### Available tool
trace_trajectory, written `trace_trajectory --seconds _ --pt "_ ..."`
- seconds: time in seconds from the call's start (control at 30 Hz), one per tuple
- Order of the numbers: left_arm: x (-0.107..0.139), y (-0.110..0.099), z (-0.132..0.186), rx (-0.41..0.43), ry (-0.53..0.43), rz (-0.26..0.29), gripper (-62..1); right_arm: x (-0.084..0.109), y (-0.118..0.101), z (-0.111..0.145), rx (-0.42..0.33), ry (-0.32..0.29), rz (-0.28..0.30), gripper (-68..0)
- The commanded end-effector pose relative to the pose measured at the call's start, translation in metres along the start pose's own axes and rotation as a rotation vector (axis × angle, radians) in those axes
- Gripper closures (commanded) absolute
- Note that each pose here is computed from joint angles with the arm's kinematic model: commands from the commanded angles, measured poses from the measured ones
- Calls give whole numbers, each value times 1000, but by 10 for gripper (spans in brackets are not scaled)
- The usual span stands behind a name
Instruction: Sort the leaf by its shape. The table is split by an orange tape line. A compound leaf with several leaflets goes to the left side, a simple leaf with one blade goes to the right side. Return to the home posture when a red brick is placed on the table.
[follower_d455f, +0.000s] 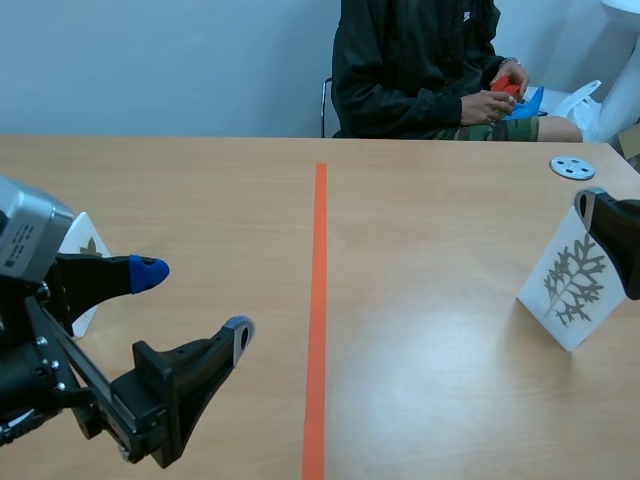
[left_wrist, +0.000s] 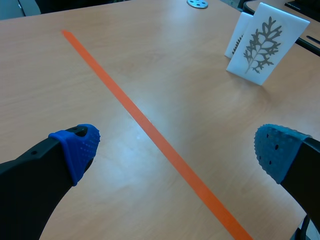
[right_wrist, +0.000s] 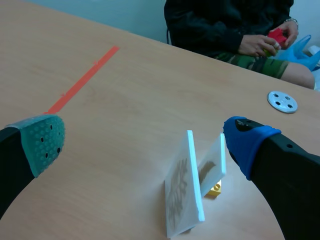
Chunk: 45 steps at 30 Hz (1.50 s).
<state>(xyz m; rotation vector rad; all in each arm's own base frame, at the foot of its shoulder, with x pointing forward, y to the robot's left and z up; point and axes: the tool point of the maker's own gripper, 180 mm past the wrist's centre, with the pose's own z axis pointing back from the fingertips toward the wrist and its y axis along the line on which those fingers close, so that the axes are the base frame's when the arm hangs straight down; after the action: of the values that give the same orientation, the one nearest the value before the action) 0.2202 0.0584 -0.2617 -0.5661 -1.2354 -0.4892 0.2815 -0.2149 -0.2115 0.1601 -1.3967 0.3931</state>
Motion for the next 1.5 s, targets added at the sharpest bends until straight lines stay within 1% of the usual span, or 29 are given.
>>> trace_trajectory --seconds 0.0,0.1,0.2,0.27,0.33,0.4,0.5,0.67,0.8,0.9,0.97,1.07,1.13,1.23,1.47 --pt "6 2 0 1 -24 -2 -623 14 11 -5 43 -31 19 -679" --pt "6 2 0 1 -23 -2 -623 17 31 -11 116 -42 14 -679" --pt "6 2 0 1 -23 -2 -623 20 59 -14 236 -65 -27 -679" --pt "6 2 0 1 -23 -2 -623 21 73 -16 297 -65 -47 -679" --pt "6 2 0 1 -23 -2 -623 19 83 -18 338 -55 -43 -679" --pt "6 2 0 1 -23 -2 -623 16 92 -19 368 -41 -44 -679" --pt "6 2 0 1 -23 -2 -623 7 106 -20 400 -10 -62 -679" --pt "6 2 0 1 -23 -2 -623 -2 125 -21 429 22 -101 -679" --pt "5 2 0 1 -18 -2 -623 -8 133 -18 404 53 -135 -679" --pt "5 2 0 1 -19 -2 -623 -10 140 -12 383 71 -149 -679" --pt "5 2 0 1 -17 -2 -623 -10 142 -10 359 78 -140 -679" --pt "5 2 0 1 -15 -2 -623 -13 141 -9 325 96 -111 -679" --pt "5 2 0 1 -15 -2 -623 -15 139 -10 301 102 -114 -679" --pt "5 2 0 1 -15 -2 -623 -16 140 -12 292 101 -118 -679" --pt "5 2 0 1 -15 -2 -623 -17 147 -14 291 101 -139 -679"
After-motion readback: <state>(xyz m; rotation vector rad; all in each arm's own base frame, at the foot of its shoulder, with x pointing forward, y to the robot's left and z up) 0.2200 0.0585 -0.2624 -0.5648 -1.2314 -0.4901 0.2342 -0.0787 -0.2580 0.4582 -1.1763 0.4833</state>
